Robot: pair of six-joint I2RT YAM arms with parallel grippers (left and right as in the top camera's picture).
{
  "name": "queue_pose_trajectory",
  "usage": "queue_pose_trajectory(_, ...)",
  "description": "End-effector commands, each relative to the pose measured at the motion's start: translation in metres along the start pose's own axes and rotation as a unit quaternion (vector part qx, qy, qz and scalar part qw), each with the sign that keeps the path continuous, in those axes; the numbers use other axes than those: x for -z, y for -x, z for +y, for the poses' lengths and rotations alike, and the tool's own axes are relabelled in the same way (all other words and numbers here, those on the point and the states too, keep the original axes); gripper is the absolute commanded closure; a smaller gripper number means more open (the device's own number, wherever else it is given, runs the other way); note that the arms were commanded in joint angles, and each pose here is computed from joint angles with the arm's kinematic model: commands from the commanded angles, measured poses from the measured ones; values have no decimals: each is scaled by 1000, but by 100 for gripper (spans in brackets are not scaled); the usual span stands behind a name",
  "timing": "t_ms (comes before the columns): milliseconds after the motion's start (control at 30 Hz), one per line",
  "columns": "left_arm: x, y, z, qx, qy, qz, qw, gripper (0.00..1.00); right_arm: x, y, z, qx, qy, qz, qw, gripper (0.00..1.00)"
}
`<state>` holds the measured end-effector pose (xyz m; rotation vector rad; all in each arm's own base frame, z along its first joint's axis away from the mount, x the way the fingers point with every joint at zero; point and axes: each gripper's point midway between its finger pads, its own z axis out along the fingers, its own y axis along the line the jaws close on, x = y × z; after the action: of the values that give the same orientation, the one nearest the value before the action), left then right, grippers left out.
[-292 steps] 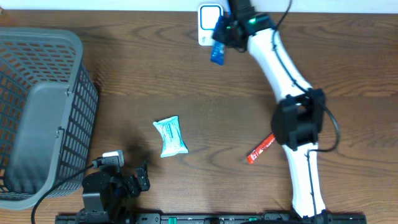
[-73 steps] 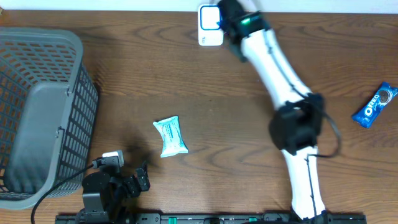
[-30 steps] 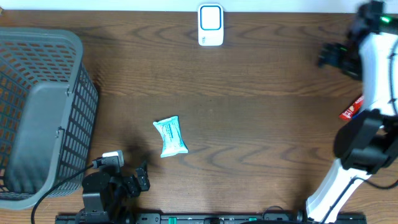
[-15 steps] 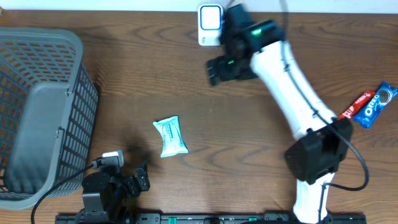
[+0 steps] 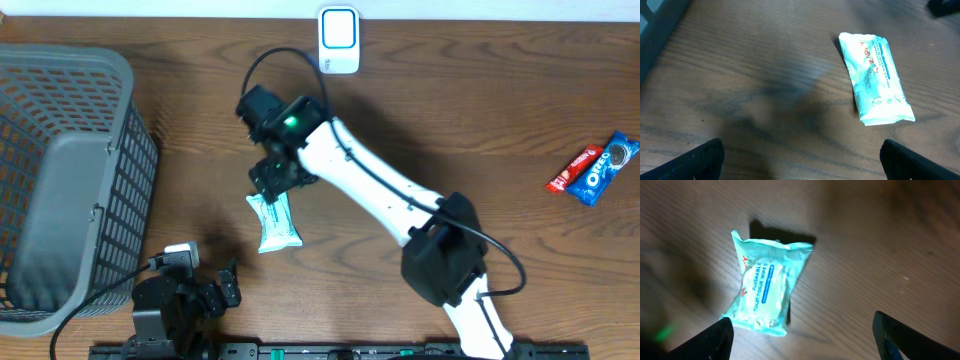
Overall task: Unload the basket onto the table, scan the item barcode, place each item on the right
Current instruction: 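Reach the right gripper to the teal wipes pack and grasp it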
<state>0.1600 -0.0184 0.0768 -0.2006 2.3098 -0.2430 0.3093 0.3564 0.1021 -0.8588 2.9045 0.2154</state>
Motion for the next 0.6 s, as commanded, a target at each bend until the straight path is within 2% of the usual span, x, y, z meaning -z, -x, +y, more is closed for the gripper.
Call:
queue_pose_trajectory(0,-1,-11,1,7,0,19,1000,0,-20,-7,14,12,-28,10,999,16)
queue_pose_trajectory(333,-1,-11,1,6,-1,19,1000,0,-53,-27,45,31,-38,44,998,16)
queue_pose_trajectory(567,-1,-11,1,6,-1,19,1000,0,-79,-27,35,-3,-91,38,995,16)
